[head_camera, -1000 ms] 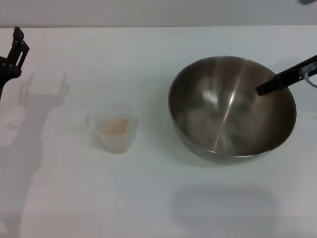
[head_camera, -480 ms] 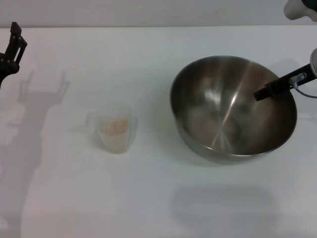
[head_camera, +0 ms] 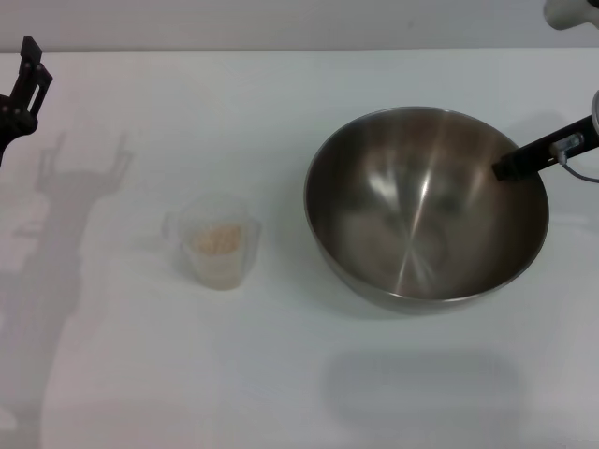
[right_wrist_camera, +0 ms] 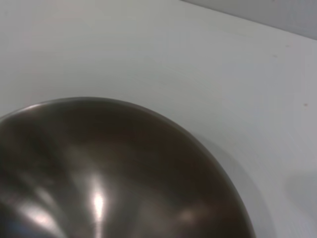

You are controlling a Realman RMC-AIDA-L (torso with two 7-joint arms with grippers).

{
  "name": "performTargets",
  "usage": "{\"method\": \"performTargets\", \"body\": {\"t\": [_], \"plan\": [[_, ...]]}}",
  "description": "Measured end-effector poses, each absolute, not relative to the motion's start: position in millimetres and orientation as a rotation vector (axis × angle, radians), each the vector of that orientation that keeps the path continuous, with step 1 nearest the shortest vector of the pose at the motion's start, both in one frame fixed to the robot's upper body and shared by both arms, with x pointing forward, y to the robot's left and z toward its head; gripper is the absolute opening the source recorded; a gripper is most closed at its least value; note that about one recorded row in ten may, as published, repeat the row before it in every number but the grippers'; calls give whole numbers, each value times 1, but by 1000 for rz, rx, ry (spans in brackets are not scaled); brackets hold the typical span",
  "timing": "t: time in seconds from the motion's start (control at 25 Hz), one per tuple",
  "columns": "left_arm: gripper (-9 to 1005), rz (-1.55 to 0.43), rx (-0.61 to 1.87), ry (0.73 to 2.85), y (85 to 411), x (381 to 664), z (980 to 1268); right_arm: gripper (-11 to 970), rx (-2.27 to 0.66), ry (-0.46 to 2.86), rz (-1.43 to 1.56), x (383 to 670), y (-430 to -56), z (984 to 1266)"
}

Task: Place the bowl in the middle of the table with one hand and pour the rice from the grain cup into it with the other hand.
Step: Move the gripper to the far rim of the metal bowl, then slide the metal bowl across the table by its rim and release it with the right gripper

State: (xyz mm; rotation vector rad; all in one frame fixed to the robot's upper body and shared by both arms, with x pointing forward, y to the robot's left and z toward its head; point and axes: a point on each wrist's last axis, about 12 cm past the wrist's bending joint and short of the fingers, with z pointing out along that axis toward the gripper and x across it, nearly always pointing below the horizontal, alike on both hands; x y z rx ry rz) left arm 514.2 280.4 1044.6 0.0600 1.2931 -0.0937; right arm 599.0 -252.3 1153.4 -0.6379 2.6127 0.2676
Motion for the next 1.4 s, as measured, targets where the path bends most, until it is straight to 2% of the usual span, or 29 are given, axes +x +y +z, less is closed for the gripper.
{"method": "performTargets", "body": {"t": [0.2,0.64,1.4], "plan": [[842,-95,56,1292,280,513,1044,7,-633,2600,264,598,-255,1157],[838,-100,54,1288,279,514,1045,6,-655,2368,409,587,-265,1190],[831,-105,54,1280,277,515,1046,10,-885,2400,639,579,-235,1162]]}}
